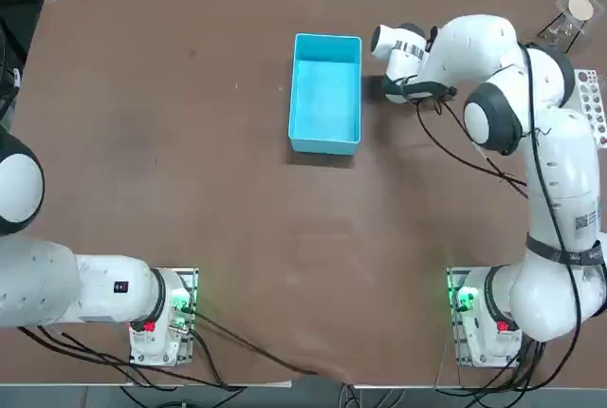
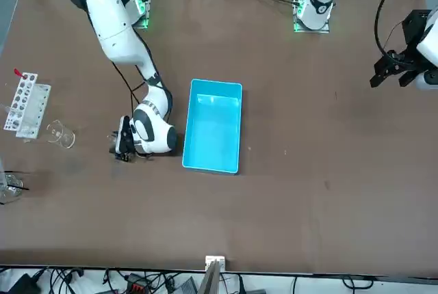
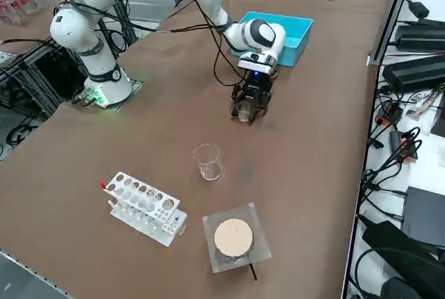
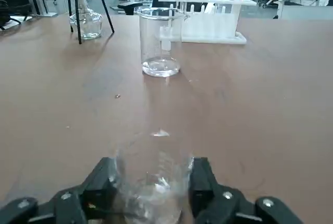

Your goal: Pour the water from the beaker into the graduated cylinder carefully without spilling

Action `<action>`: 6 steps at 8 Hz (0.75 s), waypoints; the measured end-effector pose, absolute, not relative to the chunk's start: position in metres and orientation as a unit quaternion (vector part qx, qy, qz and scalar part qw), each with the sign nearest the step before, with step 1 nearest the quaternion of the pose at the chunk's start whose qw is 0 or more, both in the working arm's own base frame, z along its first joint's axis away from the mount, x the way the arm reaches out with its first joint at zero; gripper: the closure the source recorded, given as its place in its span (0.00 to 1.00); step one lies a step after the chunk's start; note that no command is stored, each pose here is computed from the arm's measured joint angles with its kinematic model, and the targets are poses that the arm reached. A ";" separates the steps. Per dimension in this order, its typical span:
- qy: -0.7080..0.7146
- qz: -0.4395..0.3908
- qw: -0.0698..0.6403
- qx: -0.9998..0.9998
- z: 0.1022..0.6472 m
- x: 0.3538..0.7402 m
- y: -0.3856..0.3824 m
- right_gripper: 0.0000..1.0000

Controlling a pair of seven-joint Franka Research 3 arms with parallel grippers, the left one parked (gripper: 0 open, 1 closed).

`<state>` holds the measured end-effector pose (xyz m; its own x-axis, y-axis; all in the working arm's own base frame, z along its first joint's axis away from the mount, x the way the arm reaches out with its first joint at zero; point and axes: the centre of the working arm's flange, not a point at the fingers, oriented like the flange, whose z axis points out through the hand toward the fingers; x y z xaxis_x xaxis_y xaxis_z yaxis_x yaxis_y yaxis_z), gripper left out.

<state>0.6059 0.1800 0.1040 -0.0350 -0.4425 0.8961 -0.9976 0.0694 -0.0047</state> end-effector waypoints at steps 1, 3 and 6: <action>-0.623 0.362 0.382 0.579 0.105 0.607 0.182 0.02; -0.622 0.347 0.379 0.590 0.112 0.608 0.192 0.00; -0.645 0.283 0.355 0.615 0.157 0.608 0.224 0.00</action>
